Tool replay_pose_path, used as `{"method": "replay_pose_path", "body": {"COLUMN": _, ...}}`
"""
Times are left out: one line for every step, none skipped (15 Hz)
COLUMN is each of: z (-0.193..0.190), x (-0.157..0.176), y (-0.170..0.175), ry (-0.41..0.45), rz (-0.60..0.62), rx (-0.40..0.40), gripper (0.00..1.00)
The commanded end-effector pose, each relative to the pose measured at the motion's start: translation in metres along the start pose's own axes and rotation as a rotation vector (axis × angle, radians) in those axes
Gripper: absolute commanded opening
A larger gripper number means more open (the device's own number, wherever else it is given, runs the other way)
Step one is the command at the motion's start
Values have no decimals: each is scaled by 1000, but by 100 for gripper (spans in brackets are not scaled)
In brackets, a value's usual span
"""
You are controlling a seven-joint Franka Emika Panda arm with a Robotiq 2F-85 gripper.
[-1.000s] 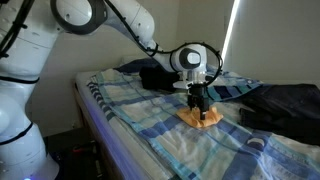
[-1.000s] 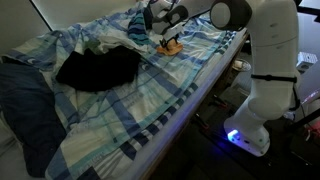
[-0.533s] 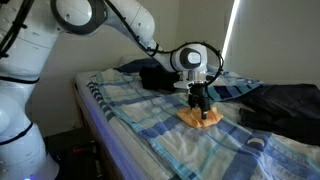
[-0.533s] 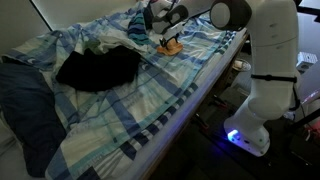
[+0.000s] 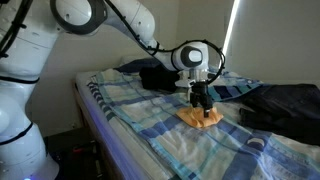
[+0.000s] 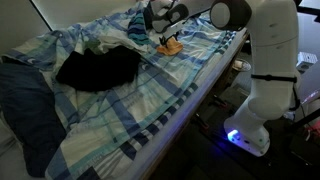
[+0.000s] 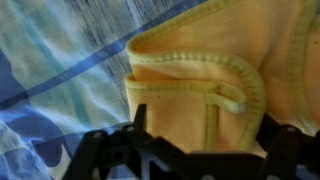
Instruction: Unfold the yellow towel
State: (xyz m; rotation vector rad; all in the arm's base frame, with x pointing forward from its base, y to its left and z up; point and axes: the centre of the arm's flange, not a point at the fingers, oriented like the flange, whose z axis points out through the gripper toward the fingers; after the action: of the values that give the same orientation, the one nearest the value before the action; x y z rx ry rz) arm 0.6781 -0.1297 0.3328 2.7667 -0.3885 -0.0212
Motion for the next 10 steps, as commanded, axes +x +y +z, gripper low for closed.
{"method": "replay_pose_path", "body": {"z": -5, "x": 5, "y": 7, "ry": 29, "rz": 15, "rx": -15, "gripper": 100}}
{"method": "replay_pose_path", "body": {"z": -5, "x": 6, "y": 8, "ry": 31, "rz": 18, "rx": -15, "gripper": 100}}
{"method": "replay_pose_path", "body": {"z": -6, "x": 6, "y": 9, "ry": 32, "rz": 20, "rx": -16, "gripper": 100}}
{"method": "replay_pose_path", "body": {"z": -7, "x": 6, "y": 11, "ry": 34, "rz": 22, "rx": -15, "gripper": 94}}
{"method": "replay_pose_path", "body": {"z": -8, "x": 6, "y": 12, "ry": 37, "rz": 24, "rx": -15, "gripper": 74}}
{"method": "replay_pose_path", "body": {"z": -8, "x": 7, "y": 13, "ry": 39, "rz": 27, "rx": -13, "gripper": 65}}
{"method": "replay_pose_path", "body": {"z": -9, "x": 7, "y": 14, "ry": 43, "rz": 28, "rx": -13, "gripper": 58}}
{"method": "replay_pose_path", "body": {"z": -10, "x": 7, "y": 15, "ry": 48, "rz": 28, "rx": -12, "gripper": 51}}
{"method": "replay_pose_path", "body": {"z": -11, "x": 7, "y": 16, "ry": 55, "rz": 28, "rx": -14, "gripper": 42}}
{"method": "replay_pose_path", "body": {"z": -12, "x": 7, "y": 16, "ry": 61, "rz": 26, "rx": -14, "gripper": 35}}
